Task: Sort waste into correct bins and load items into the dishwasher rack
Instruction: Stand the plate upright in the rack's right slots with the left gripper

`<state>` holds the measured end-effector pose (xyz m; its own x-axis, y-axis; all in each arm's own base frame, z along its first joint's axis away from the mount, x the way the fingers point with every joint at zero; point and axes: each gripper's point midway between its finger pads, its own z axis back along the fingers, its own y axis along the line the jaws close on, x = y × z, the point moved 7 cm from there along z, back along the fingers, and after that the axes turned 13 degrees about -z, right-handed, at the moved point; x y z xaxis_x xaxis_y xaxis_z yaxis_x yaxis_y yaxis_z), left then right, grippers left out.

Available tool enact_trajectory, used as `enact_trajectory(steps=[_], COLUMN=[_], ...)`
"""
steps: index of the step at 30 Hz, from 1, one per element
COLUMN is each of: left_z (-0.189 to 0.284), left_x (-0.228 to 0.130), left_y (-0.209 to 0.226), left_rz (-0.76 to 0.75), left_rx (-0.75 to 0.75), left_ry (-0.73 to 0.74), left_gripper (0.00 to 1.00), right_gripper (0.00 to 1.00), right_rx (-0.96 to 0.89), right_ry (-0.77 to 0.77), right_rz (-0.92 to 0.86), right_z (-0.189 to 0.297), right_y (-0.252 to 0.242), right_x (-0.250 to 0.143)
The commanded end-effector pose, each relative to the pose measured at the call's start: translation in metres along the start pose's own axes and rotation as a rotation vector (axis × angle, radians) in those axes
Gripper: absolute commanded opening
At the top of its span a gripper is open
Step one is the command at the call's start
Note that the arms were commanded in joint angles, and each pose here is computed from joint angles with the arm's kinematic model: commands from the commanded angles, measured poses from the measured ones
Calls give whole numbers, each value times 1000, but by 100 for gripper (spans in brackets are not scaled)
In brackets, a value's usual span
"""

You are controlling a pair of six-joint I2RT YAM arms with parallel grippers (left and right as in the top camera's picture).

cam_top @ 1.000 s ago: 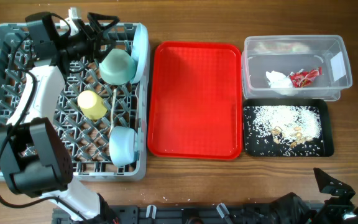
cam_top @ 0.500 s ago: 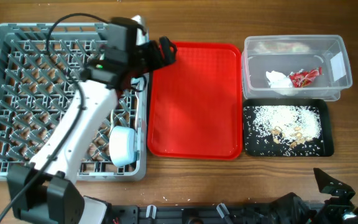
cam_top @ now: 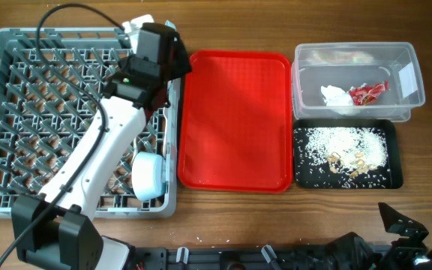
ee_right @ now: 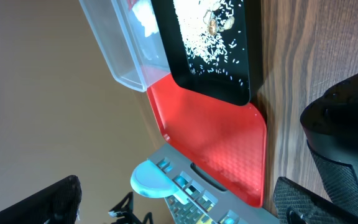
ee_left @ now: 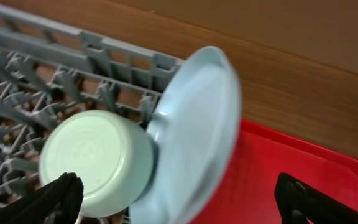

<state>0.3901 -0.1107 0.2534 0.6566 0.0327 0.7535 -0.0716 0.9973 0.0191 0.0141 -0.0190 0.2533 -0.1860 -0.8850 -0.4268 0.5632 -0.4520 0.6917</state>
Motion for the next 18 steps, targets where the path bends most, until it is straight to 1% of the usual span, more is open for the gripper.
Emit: enact_trajectory(steps=[1,2,3,4,5,7,8,10,11,13,15,16,18], left_z=[-6,-7,-7,-3,6,37,45,29,13,-19,-41,-47,-48], left_x=[-5,-7,-7,-6,-3,4,-9,-21,-26,-32,-32,-28,-9], left_y=[-11,-11,-11,-15,-21,-47,-84,-100,-101,-93,-73,-60,-25], left_rz=[-93,-99,-102,-126,-131,-150,-208,-264,-269,-245,-171,-136,-35], left_rx=[18,24,18,7,-11,-100,-185,-185,-141,-100,-79,-67,-60], left_ry=[-5,4,6,-4,-25,-102,-107,-88,-77,-38,2,10,-3], left_gripper=[100,86,54,6,4,4,4,4,4,4,4,4,4], right_gripper=[100,100,100,99,100,100,100,100,100,100,100,100,100], right_rx=[-3,-3,-3,-3,-3,-3,-3,-3,-3,-3,-3,-3,-3], right_ry=[-2,-2,-2,-2,-2,-2,-2,-2,-2,-2,-2,-2,-2], right_rz=[-6,-7,-7,-7,-7,-7,-7,-7,-7,-7,-6,-7,-7], right_z=[-1,-1,-1,-1,-1,-1,-1,-1,-1,-1,-1,-1,-1], right_y=[0,0,0,0,0,0,0,0,0,0,0,0,0], right_x=[-1,-1,-1,-1,-1,-1,-1,-1,-1,-1,-1,-1,-1])
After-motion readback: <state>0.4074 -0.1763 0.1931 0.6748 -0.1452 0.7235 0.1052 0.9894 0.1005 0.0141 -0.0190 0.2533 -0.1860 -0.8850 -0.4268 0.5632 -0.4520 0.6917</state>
